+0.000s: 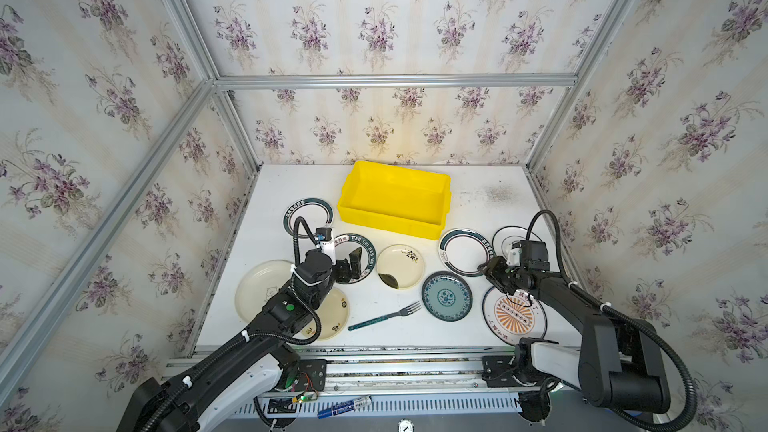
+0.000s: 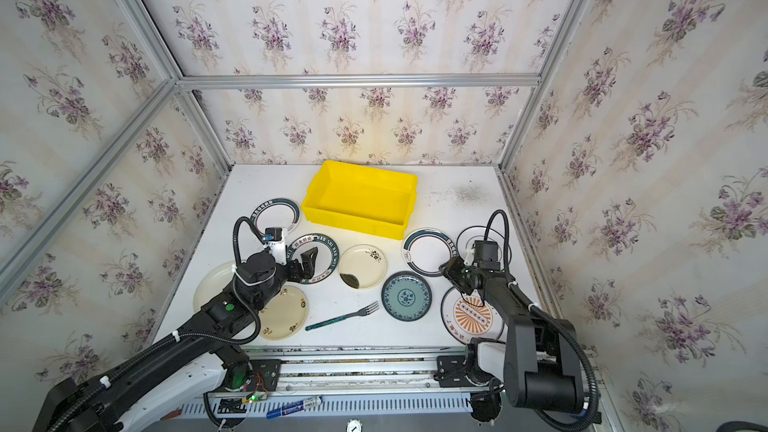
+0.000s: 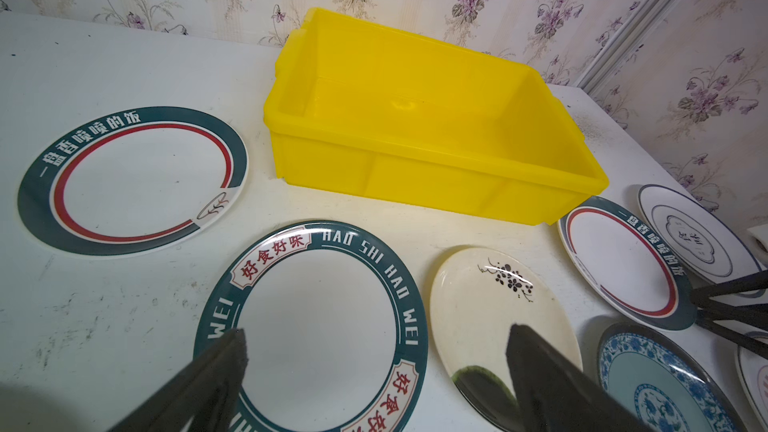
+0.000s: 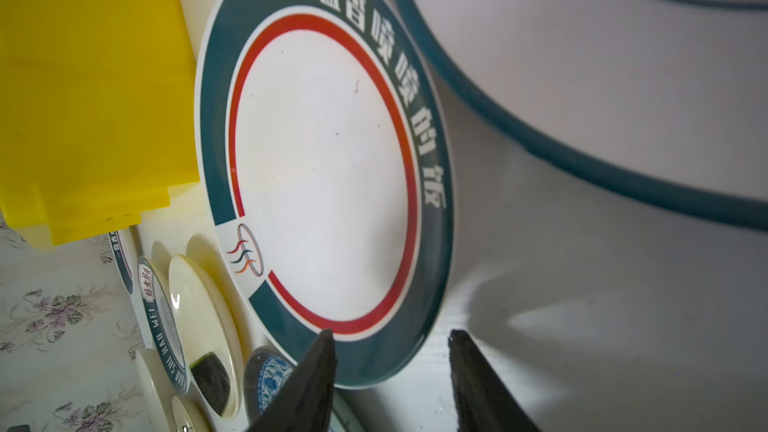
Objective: Place the plates into the plastic bin on the countertop
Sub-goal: 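Move the right gripper to the green-and-red rimmed plate edge while the left arm shifts, then close the right gripper on the plate rim and lift it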
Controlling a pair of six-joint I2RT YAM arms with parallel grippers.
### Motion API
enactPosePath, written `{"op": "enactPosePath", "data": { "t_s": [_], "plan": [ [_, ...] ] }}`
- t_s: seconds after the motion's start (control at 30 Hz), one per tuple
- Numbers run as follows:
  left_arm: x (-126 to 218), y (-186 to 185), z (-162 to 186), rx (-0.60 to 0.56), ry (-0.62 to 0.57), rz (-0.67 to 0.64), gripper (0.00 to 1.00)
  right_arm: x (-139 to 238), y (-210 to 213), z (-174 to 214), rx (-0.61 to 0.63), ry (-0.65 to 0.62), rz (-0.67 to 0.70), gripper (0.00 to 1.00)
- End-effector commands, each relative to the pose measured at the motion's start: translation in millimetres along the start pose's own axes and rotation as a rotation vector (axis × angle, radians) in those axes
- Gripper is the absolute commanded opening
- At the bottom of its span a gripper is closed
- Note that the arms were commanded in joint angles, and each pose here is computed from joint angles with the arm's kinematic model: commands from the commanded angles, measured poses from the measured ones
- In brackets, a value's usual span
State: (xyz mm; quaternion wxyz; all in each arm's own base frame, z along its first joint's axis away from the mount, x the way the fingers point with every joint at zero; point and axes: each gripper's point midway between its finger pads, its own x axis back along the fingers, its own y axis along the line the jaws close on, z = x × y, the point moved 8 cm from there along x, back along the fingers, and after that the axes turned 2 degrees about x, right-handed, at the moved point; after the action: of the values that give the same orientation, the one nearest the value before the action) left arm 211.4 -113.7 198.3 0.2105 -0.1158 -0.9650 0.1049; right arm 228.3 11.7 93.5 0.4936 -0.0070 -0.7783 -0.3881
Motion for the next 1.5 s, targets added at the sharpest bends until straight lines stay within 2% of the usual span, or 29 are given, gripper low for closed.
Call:
{"op": "enactPosePath", "data": {
  "t_s": [0.0,0.5,1.03,1.47],
  "plan": [
    [0,-2,-5,0.013,-0.021,0.000,1.00,-4,6,-9,-0.013,-0.056,-0.060,0.43],
    [-5,-1,-4,0.001,-0.007,-0.022,1.00,-23,-10,-10,-0.094,-0.082,-0.019,0.19],
    [-8,-1,-3,-0.006,0.010,-0.034,1.00,-12,-2,-18,-0.090,-0.132,-0.015,0.00],
    [-9,-2,-3,-0.004,0.015,-0.032,1.00,20,17,-31,-0.006,-0.223,0.008,0.00]
  ]
}}
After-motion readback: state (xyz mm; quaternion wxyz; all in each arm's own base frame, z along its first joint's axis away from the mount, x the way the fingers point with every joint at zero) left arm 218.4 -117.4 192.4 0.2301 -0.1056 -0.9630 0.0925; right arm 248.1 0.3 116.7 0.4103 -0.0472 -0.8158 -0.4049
